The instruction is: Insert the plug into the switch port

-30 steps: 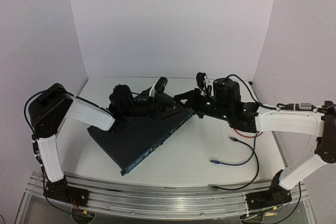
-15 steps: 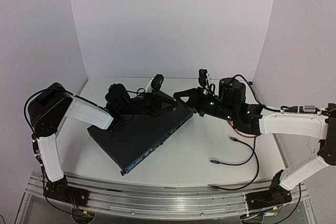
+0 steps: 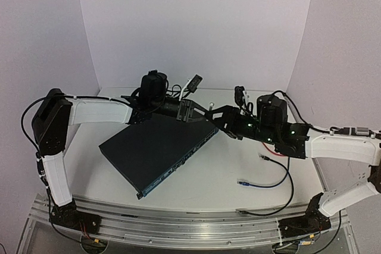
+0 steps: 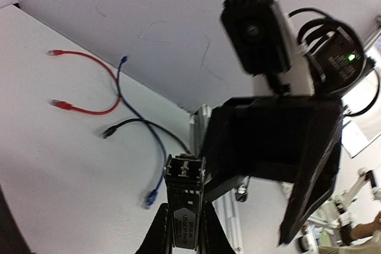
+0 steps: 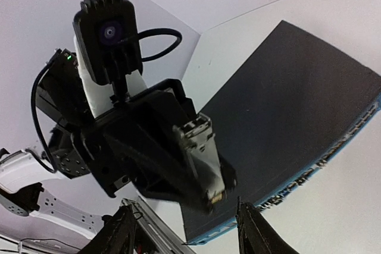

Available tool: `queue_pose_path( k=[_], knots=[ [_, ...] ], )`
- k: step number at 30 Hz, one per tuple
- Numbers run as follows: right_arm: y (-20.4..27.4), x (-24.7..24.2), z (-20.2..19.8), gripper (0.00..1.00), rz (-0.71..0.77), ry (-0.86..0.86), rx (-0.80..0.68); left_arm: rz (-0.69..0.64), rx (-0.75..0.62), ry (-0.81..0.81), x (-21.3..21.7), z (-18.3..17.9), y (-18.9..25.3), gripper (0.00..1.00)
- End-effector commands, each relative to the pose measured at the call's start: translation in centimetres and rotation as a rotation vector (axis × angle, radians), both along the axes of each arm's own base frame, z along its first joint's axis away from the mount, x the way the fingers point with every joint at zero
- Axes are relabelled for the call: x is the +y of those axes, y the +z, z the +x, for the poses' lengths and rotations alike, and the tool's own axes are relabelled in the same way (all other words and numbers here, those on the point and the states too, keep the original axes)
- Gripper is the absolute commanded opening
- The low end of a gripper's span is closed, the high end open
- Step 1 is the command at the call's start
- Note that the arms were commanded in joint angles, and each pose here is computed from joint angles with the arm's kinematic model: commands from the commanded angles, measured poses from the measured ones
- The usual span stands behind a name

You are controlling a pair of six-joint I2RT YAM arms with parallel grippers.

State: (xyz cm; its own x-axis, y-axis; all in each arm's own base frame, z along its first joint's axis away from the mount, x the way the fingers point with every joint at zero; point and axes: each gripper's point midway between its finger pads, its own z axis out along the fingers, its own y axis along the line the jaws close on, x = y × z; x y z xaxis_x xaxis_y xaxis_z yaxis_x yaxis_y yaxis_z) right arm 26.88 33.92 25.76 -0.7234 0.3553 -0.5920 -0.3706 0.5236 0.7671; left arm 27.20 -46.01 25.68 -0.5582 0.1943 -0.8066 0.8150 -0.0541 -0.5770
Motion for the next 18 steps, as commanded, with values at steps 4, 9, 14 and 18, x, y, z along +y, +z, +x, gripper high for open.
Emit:
queue_pose_path(
  k=[4, 9, 14, 18],
  knots=[
    [1.1, -6.8, -1.3, 0.59, -0.271, -0.129, -0.02, 0.397, -0.36, 0.038, 3.5, 1.1, -5.7, 0.0],
    [1.2, -8.8, -2.3, 0.64, -0.411, -0.127, 0.107, 0.508, -0.555, 0.018, 4.5, 1.4, -5.7, 0.0],
    [0.5, -7.4, -2.1, 0.63, -0.304, 0.004, 0.295, 0.541, -0.732, -0.044, 5.2, 0.2, -5.0, 0.0],
    [2.2, -3.7, -4.5, 0.6, -0.35, 0.418, 0.089, 0.551, -0.851, -0.167, 6.1, -1.7, -5.5, 0.0]
  ],
)
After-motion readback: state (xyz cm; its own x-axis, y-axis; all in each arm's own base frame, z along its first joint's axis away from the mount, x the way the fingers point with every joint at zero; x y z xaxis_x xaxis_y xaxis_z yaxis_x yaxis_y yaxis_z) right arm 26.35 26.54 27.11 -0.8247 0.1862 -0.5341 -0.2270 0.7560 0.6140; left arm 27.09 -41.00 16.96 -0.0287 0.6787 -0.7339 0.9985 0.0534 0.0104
